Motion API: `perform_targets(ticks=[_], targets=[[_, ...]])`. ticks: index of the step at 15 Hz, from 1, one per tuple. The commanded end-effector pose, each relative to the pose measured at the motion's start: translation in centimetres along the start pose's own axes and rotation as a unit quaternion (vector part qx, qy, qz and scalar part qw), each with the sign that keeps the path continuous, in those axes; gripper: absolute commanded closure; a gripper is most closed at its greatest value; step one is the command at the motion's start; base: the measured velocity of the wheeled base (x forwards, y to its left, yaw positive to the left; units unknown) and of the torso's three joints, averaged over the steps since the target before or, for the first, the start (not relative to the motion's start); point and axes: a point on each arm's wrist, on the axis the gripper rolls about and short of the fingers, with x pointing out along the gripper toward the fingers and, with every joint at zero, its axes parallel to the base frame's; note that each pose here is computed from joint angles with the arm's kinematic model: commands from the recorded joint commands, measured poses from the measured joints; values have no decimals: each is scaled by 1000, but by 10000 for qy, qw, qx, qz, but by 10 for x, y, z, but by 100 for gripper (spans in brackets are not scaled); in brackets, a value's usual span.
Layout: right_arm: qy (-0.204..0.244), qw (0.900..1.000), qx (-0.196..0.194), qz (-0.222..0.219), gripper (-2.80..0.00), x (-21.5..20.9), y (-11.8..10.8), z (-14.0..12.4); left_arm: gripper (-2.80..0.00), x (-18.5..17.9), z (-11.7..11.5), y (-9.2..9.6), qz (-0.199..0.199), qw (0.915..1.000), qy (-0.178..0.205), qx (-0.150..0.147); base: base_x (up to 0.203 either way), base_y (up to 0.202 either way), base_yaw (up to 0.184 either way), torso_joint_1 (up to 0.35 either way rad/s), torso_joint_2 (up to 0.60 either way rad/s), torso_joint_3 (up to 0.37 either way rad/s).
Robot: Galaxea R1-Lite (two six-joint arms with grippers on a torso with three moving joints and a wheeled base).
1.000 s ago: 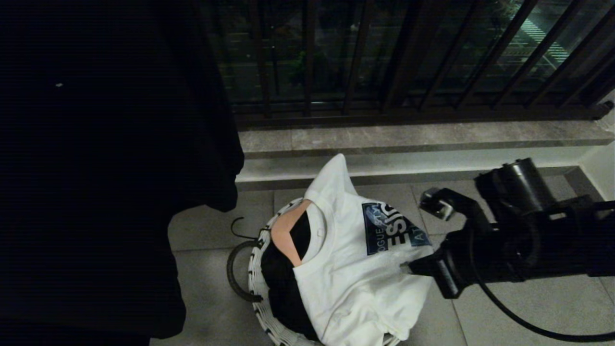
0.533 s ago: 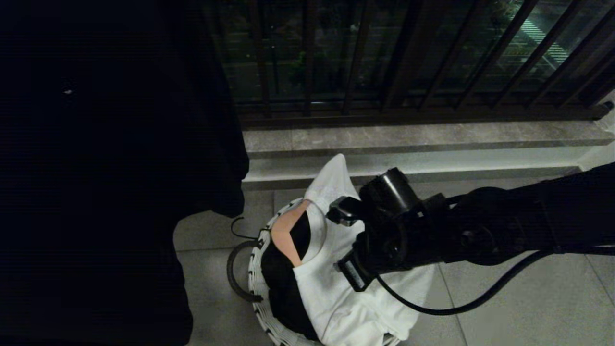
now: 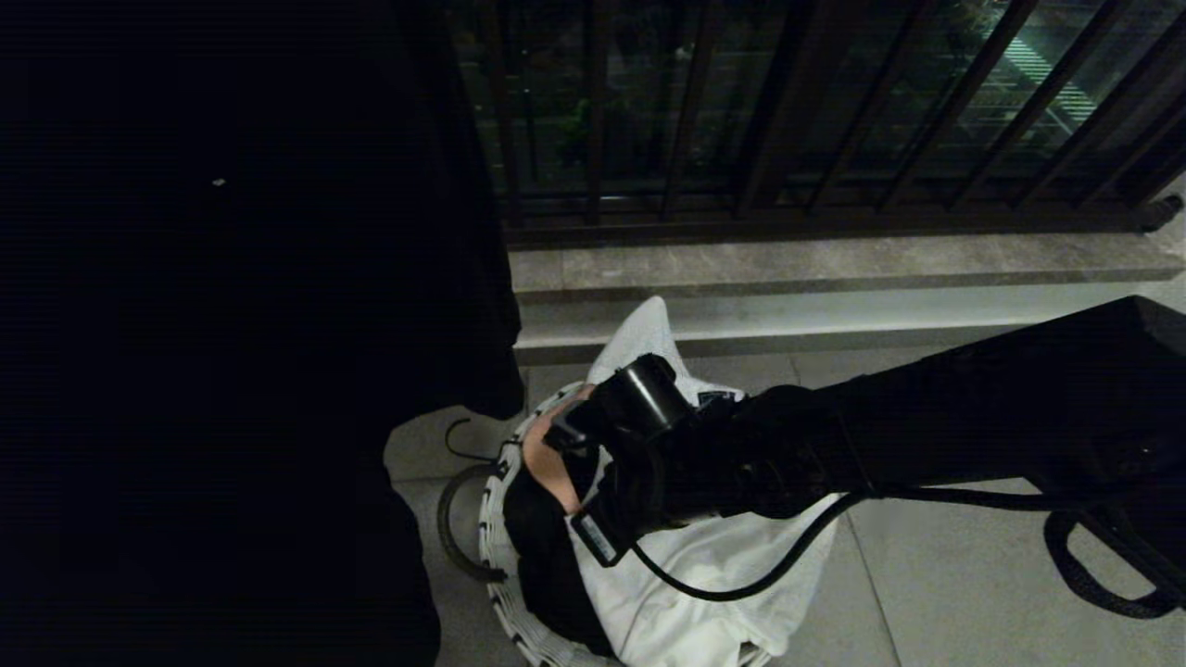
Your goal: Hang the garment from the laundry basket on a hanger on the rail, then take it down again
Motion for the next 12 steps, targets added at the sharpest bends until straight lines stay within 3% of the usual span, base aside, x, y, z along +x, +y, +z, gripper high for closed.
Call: perform_targets(ticks=[1, 4, 5, 12], targets=[[-29, 9999, -75, -74, 0, 17, 1, 7, 0, 0, 0, 0, 2, 10000, 2, 1, 0, 0, 0, 0, 0, 0], [-108, 9993, -243, -262, 0, 28, 1, 14, 0, 0, 0, 0, 2, 10000, 2, 1, 0, 0, 0, 0, 0, 0], [-158, 9992, -274, -243, -280, 31, 4, 17, 0, 0, -1, 0, 2, 10000, 10, 1, 0, 0, 0, 0, 0, 0], [-365, 9962, -488, -625, -280, 54, 7, 33, 0, 0, -1, 0, 2, 10000, 10, 1, 0, 0, 0, 0, 0, 0]])
